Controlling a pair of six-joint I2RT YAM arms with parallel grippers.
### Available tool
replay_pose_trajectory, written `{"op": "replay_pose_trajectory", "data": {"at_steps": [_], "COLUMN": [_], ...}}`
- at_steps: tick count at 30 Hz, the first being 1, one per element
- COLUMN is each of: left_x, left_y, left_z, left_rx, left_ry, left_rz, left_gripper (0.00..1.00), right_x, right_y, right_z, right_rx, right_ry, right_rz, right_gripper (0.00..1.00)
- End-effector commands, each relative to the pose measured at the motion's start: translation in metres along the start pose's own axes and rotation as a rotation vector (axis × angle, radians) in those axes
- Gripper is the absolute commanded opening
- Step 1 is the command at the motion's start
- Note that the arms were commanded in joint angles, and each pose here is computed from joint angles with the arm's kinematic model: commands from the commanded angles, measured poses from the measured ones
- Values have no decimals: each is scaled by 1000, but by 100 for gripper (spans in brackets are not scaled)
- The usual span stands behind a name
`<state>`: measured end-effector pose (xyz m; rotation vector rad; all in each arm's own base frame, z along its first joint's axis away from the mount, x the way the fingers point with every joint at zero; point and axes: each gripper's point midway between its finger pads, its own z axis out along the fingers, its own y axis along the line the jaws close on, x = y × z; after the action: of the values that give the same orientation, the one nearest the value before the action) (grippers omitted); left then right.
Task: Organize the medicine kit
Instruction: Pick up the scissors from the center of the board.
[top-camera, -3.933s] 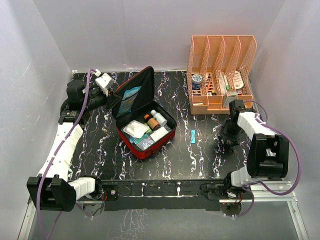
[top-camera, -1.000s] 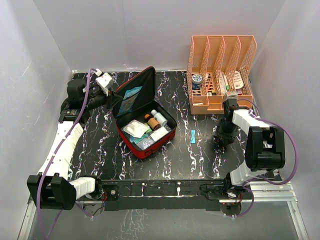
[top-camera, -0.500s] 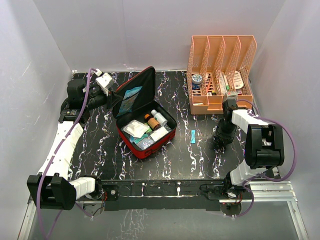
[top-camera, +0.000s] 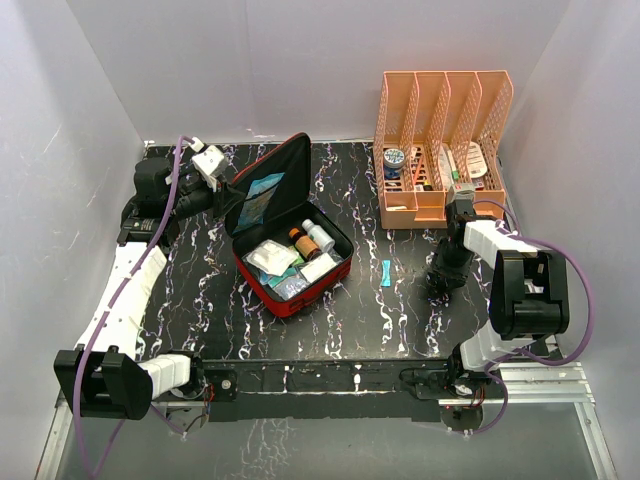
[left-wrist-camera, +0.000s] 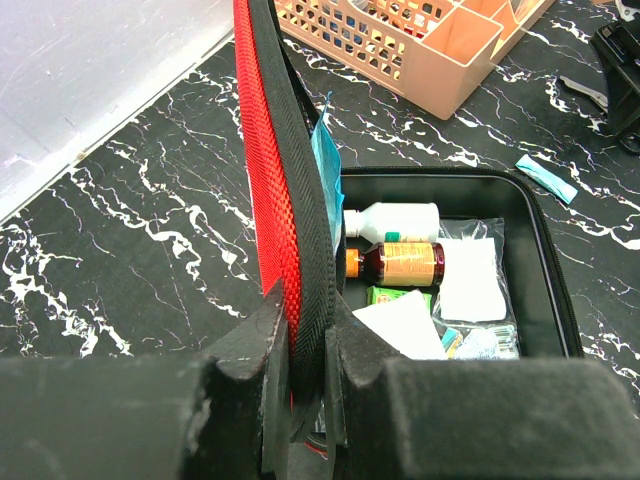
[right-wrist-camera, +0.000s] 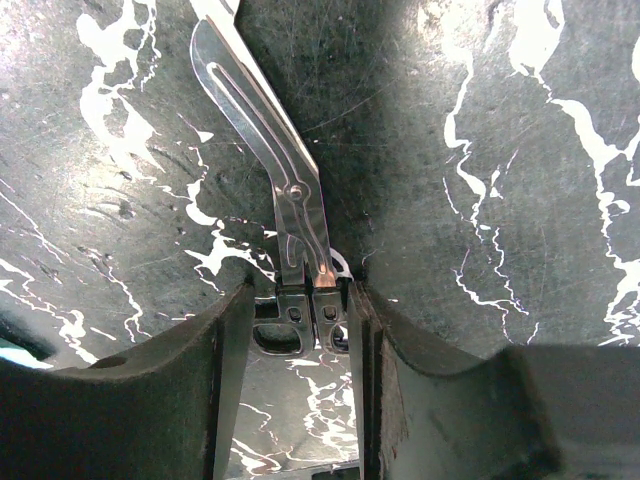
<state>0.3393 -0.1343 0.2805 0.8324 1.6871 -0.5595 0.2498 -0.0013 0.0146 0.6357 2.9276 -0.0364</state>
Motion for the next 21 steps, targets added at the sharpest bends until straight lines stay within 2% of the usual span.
{"op": "replay_pose_trajectory", "data": {"at_steps": [1,7,15,17,21], "left_x": [2,1,1,1,1], "left_y": [-11,-12,-12,-13,-13], "left_z": [-1,-2,-2,-3,-3], "left_rx": [50,50,50,50,50], "left_ry": [19,17,15,15,14], "left_rz": [-25,-20,-15,-16,-15], "left_gripper": [0,0,0,0,0], "right_x": [10,12,14,14,16], "right_y": [-3,-4,-3,-3,-2], "right_z": [7,5,6,6,7], "right_rx": [7,12,11,12,12], "right_ry": [16,18,29,30,38], "right_rz": [-8,-6,-10,-12,-19], "right_gripper": [40,38,29,23,4]}}
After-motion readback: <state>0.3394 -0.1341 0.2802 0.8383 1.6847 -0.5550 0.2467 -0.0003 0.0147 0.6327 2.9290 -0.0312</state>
